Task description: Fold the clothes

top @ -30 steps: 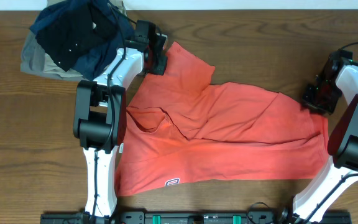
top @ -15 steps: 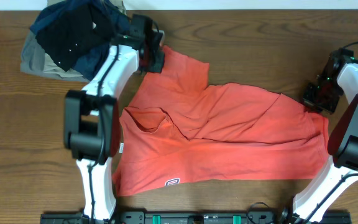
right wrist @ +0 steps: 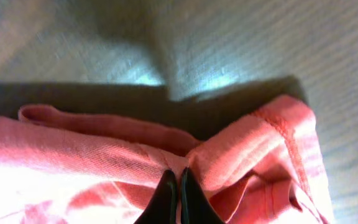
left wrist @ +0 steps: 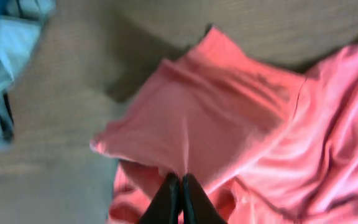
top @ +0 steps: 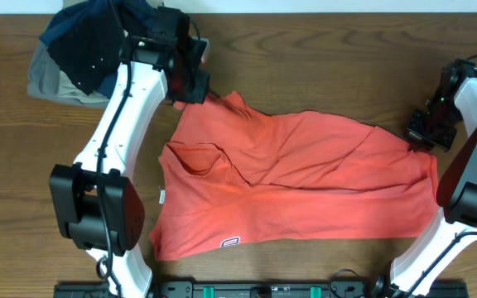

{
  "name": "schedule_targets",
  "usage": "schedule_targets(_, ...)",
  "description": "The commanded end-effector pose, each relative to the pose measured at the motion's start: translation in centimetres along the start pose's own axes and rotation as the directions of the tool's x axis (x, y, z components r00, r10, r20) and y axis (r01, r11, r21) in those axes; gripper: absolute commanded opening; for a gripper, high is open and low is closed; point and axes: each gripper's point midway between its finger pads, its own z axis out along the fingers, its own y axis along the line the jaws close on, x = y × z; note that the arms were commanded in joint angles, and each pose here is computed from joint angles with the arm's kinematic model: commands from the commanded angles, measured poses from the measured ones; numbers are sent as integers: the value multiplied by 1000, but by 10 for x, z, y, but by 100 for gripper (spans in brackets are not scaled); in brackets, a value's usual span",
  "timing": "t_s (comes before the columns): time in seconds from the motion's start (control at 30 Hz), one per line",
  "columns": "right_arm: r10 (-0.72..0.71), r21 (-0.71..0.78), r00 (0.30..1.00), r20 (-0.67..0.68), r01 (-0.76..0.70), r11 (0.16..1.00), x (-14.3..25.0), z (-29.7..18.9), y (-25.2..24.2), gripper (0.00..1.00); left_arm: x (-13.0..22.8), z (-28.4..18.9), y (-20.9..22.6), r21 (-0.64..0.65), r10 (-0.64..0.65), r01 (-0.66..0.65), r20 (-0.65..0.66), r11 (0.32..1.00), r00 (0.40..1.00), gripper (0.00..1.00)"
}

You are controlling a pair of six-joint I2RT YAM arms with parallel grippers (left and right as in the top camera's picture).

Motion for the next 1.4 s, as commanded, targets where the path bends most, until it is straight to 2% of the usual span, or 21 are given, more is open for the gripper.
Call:
schedule_targets(0.0, 8, 4, 999, 38, -8, 1000, 0, -18, 3, 1, 12, -7, 0, -6, -17, 17, -39, 1000, 999, 6)
schedule_targets(0.17, 78, 78, 996, 45, -82, 994, 6, -26, -14, 1, 41, -15, 5, -13, -71, 70, -148, 997, 986, 6)
schedule_targets(0.5, 111, 52, 988, 106, -117, 992, 18, -63, -28, 1, 69, -48, 2, 21, -113, 119, -206, 993, 972, 7)
schedule_targets(0.6, 119, 54, 987, 106, -126, 991, 25, -67, -30, 1, 84, -53, 0, 20, -116, 125, -265, 992, 957, 6)
schedule_targets(0.8, 177, 120, 978, 114, -191, 974, 37, -65, -46, 1, 108, -49, 0, 14, -131, 145, -354, 989, 926, 6)
schedule_targets(1.2, 179, 152, 983, 40, -183, 971, 60, -33, -53, 3, 160, -23, 4, -3, -165, 191, -514, 982, 842, 6)
schedule_targets(1.27, 179, 159, 984, 24, -180, 971, 65, -26, -54, 15, 167, -20, 4, -5, -167, 194, -530, 981, 831, 6)
schedule_targets(1.3, 179, 160, 984, 22, -180, 971, 65, -24, -54, 25, 169, -19, 4, -5, -168, 195, -535, 981, 828, 6)
schedule_targets(1.33, 179, 158, 984, 26, -181, 971, 65, -22, -54, 48, 170, -18, 4, -6, -168, 196, -538, 981, 826, 6)
schedule_targets(1.37, 178, 155, 984, 32, -181, 971, 63, -22, -54, 75, 171, -17, 4, -6, -168, 196, -540, 981, 825, 6)
